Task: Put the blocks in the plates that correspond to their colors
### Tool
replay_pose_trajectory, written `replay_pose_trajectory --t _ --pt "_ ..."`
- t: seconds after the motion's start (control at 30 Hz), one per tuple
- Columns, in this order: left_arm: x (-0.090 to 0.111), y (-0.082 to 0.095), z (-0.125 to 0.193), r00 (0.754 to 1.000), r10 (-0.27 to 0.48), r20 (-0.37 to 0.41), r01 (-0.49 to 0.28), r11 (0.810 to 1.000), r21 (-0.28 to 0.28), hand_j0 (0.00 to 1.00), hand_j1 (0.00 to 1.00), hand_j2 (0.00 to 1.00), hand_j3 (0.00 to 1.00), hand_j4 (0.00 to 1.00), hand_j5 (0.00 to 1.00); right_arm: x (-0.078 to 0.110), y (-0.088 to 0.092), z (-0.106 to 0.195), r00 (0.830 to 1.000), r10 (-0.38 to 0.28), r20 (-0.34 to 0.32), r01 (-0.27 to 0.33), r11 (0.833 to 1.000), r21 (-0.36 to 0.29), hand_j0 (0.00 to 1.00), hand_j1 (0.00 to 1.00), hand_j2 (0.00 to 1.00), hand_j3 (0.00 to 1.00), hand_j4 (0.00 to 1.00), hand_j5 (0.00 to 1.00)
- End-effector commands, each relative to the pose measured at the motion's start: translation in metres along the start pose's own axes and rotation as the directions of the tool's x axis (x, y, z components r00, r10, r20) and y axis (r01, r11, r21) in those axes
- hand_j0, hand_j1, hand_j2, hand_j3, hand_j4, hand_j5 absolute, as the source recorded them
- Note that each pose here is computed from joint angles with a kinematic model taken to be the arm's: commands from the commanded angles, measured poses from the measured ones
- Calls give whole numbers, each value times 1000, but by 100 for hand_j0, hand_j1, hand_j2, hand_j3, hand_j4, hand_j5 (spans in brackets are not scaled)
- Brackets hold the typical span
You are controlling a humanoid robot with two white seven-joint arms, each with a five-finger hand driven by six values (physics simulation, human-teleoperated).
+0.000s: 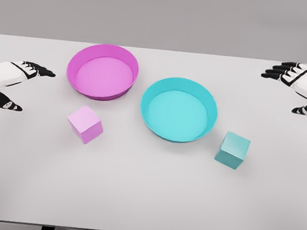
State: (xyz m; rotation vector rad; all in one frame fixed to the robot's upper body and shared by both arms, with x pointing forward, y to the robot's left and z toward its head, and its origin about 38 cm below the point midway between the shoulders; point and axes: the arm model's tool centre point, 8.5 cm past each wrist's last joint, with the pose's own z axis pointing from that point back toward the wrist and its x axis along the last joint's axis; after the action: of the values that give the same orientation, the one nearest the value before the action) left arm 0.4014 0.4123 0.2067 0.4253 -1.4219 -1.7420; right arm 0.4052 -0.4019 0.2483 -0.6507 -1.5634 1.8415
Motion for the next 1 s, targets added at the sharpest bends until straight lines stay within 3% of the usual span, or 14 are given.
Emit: replay_pose_trajectory --t 0.0,0.1,0.23,0.33,0.43,0.53,0.6,0.73,0.83,0.97 --pt "0 1 1 1000 5 -1 -5 1000 3 100 100 100 100 100 100 -1 0 1 1000 -4 -2 4 1000 0 100 100 100 100 100 100" --pt "2 -1 -1 1000 7 6 -7 1000 1 100 100 100 100 100 100 -1 -1 1 1000 -4 -2 4 1000 -2 100 100 100 100 100 100" --pt "44 -11 -26 989 -20 144 26 999 -38 100 100 100 100 100 100 -3 -6 4 1000 5 -9 -5 1000 -7 100 100 100 100 100 100" --pt "59 -10 -37 981 -23 194 27 999 -19 100 100 100 100 100 100 -8 -18 9 998 70 -2 -70 994 84 100 100 100 100 100 100" --pt "67 -10 -41 976 -26 218 29 999 -13 100 100 100 100 100 100 -8 -23 10 992 124 27 -127 974 186 100 100 100 100 100 100" --pt "75 -17 -51 969 -11 245 21 999 -38 100 100 100 100 100 100 1 -23 2 986 145 80 -160 959 234 100 100 100 100 100 100" --pt "79 -22 -57 965 -1 262 16 998 -58 100 100 100 100 100 100 10 -12 -2 984 135 118 -164 947 278 100 100 100 100 100 100" --pt "89 -30 -68 956 13 294 9 997 -75 100 100 100 100 100 100 26 -13 -9 976 133 171 -176 947 269 100 100 100 100 100 100" --pt "99 -38 -83 951 -44 306 74 993 -87 100 100 100 100 100 100 33 -24 -10 971 150 188 -194 950 245 100 100 100 100 100 100" --pt "98 -41 -84 952 -55 301 88 991 -96 100 100 100 100 100 100 47 -25 -13 962 148 230 -201 952 231 100 100 100 100 100 100"
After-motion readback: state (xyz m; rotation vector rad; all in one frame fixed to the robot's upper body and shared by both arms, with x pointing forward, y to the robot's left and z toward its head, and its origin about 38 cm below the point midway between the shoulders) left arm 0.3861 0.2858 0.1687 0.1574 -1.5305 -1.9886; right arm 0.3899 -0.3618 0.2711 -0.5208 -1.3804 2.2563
